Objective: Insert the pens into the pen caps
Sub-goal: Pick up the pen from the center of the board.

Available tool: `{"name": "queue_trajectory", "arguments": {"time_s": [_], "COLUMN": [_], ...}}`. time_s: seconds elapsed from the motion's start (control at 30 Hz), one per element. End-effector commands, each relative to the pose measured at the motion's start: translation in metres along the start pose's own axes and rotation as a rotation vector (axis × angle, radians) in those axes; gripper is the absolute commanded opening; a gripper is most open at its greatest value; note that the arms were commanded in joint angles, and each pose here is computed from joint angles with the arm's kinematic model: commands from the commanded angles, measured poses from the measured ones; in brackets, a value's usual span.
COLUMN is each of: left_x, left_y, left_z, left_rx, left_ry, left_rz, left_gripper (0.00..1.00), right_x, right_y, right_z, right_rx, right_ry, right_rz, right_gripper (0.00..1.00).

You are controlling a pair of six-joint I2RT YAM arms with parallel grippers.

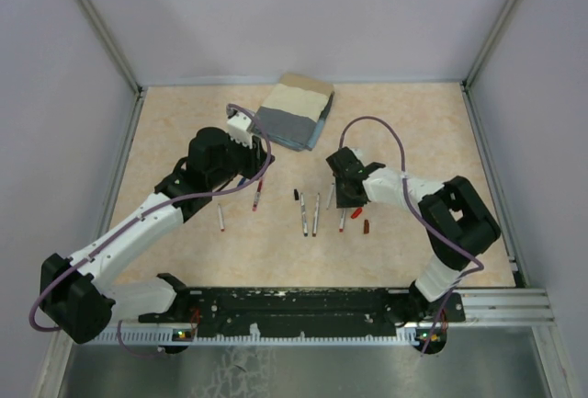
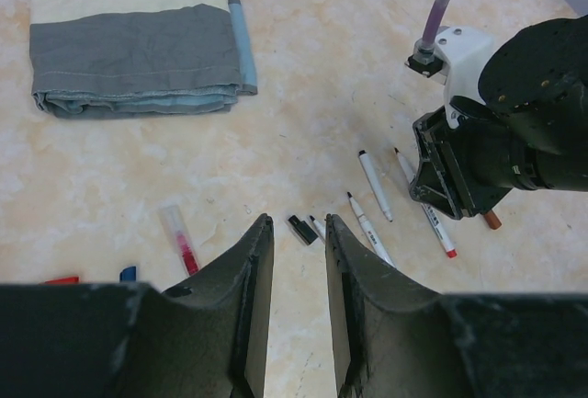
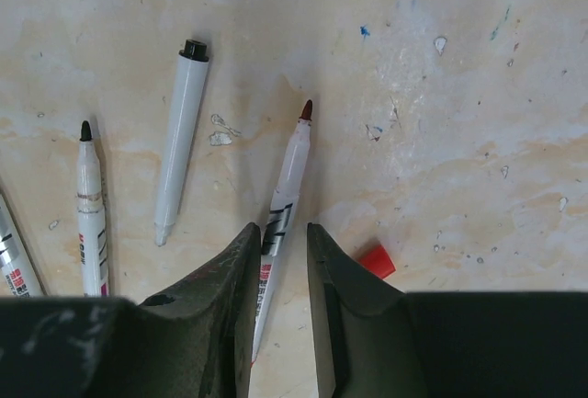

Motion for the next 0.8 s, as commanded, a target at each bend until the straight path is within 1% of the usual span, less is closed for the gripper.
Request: {"name": "queue_trajectory", "arguments": {"time_s": [0.0, 0.2, 0.37, 0.43, 0.57, 0.63, 0.77], "left_x": [-0.001, -0.002, -0.003, -0.004, -0.005, -0.010, -0.021], "left_y": [0.000, -0.001, 0.000, 0.000, 0.001, 0.003, 0.008], "left_z": [-0.005, -0.005, -0.005, -0.004, -0.001, 0.002, 0.012], "left_rx": [-0.029, -0.028, -0.023, -0.022, -0.007, -0.001, 0.020], "left_ry": [-0.010, -0.011, -0.018, -0.021, -0.040, -0.051, -0.135], "left_rz": [0.015, 0.018, 0.029, 0.032, 0.039, 0.081, 0.160], "left_gripper": [0.34, 0.35, 0.35, 0.38, 0.44, 0.47, 0.52], "right_x": [0.004, 0.001, 0.002, 0.003, 0.008, 0.011, 0.014], "right_y": [-0.001, 0.007, 0.005, 0.001, -0.022, -0.032, -0.052], "right_z": [-0.017, -0.011, -0.010, -0.012, -0.026, -0.031, -0.036], "right_rx": [-0.044, -0.010, -0.009, -0.026, -0.115, -0.161, -0.234], "right_ry": [0.013, -0.003, 0.014, 0.030, 0.088, 0.126, 0.217], "right_rz": [0.011, 0.032, 0.018, 0.007, -0.054, -0.100, -0.201], "right_gripper": [0.25, 0.20, 0.08, 0.05, 0.02, 0.01, 0.01]}}
Point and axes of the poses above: each gripper's point midway between its finger pads, its own y axis out along the fingers, its own x axis along the line the jaws close on, z = x × y, the point moved 6 cm from there along -y, back along the fingers, and after that the axes turned 4 degrees about y, right-handed, at the moved point
